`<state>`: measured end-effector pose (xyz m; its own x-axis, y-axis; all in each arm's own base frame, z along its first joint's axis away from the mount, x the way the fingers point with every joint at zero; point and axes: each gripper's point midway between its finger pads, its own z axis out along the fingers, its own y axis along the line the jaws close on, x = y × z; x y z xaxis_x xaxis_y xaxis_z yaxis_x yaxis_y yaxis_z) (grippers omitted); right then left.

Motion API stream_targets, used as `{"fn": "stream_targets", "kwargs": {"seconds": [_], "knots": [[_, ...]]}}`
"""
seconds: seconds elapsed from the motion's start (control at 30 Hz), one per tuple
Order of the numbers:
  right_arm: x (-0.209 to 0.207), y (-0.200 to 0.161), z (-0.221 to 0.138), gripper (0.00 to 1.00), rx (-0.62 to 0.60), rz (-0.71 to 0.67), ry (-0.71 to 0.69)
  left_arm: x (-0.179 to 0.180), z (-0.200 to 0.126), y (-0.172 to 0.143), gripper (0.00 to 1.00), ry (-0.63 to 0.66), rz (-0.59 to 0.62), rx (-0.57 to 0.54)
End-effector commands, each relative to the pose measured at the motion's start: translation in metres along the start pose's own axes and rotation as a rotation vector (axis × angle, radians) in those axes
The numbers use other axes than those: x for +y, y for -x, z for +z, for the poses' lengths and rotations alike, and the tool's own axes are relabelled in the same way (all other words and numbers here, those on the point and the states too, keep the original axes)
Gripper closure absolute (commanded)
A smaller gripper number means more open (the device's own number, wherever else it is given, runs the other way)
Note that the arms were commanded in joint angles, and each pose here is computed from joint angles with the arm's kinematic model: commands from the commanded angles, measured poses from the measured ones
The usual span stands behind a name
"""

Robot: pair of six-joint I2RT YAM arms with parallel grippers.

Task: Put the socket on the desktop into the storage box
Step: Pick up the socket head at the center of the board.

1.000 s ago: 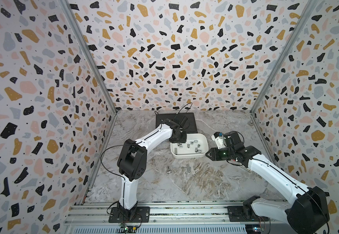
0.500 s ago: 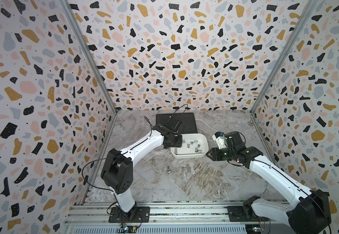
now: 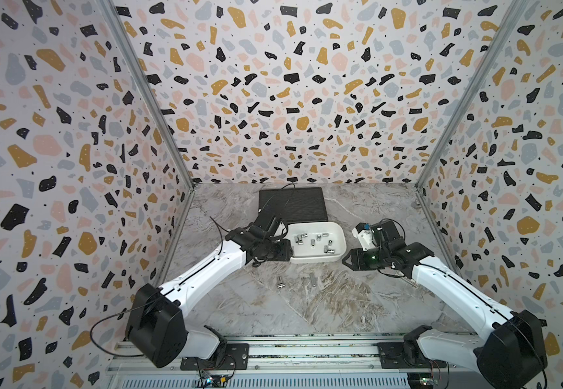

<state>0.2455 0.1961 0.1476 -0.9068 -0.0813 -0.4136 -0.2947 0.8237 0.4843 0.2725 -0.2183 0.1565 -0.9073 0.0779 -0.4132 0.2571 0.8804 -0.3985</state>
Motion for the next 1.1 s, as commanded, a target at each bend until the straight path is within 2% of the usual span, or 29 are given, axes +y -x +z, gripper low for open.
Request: {"fn": "stream_targets", "kwargs": {"seconds": [0.0,0.63,1.07], "knots": [[0.010,0.002,-0.004,0.54,0.018,-0.011,-0.008,-0.006,-0.008,-0.009,0.50,-0.073,0.016,-0.018],[0.042,-0.023,0.047,0.53,0.195,-0.092,-0.116,0.009,-0.019,-0.081,0.48,-0.166,-0.119,0.006],[0.057,-0.030,0.084,0.53,0.297,-0.153,-0.169,0.014,-0.019,-0.097,0.44,-0.190,-0.173,-0.002]]}}
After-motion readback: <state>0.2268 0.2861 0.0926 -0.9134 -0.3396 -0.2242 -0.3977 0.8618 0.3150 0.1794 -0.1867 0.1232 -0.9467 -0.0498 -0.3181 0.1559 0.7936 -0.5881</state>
